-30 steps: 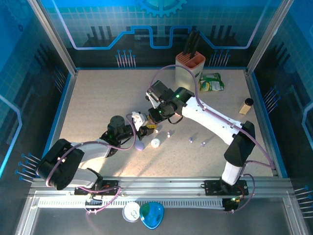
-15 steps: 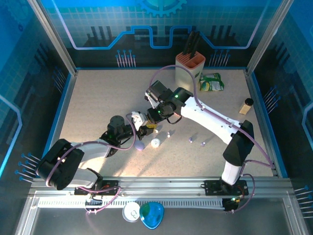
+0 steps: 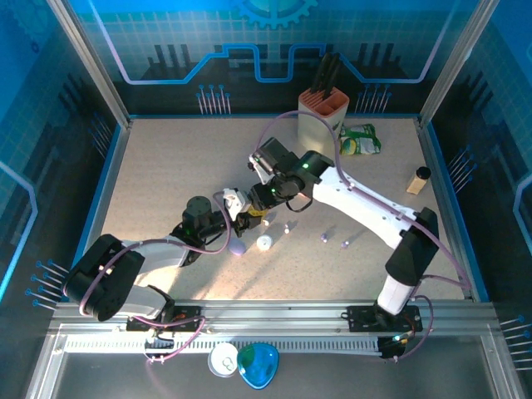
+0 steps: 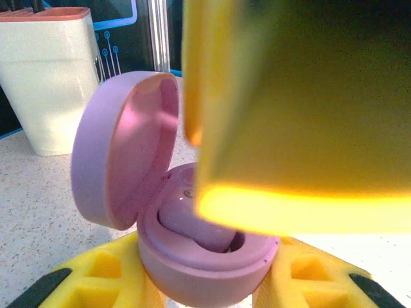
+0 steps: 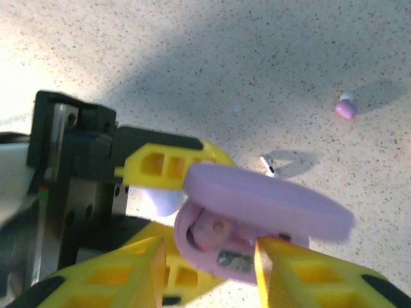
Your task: Insert wireless bluetooth earbuds into charging case
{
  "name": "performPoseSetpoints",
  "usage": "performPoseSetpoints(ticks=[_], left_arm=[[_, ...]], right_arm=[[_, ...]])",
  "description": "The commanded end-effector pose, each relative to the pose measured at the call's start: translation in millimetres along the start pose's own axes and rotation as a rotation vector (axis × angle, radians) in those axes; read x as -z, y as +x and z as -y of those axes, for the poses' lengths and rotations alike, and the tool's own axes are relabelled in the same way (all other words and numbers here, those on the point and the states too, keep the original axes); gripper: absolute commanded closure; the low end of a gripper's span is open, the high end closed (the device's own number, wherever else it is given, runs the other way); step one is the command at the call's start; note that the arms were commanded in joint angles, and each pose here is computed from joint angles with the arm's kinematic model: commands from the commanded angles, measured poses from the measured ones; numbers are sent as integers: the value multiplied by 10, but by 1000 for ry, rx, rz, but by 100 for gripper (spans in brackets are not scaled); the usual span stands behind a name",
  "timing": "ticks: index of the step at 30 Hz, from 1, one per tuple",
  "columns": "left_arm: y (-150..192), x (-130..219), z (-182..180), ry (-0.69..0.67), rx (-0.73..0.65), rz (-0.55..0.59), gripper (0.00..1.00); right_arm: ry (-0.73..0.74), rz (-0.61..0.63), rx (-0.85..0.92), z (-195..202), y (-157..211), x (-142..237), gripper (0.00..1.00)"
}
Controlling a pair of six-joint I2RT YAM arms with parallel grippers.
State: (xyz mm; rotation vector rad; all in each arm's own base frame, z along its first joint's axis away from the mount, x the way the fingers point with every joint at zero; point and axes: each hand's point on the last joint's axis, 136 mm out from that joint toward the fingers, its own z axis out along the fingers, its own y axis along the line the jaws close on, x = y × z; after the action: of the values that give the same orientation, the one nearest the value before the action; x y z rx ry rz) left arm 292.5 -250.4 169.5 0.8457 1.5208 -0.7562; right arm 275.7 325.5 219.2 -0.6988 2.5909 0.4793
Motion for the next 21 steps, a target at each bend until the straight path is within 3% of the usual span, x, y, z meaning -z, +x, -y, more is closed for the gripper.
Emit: performPoseSetpoints(ticks=[1,6,9,16,21], left_arm=[[-83,46,-67,-29,-9,45,76],[-87,99,-107,-44,-3,48,76],[-104,140,-131,-57,0,55,76],[-138,248,-134,-81,-1,63,76],[-181,299,-117,-88,-5,65,76]], right_arm=[[-50,123,12,-99,-71,369,57],[-65,238,-35,49,-35,612,55],[-87,301,-149,330,-14,602,54],[-121,349,-437,949,33,216,53],[-147,311,-566,1115,14,-231,51]])
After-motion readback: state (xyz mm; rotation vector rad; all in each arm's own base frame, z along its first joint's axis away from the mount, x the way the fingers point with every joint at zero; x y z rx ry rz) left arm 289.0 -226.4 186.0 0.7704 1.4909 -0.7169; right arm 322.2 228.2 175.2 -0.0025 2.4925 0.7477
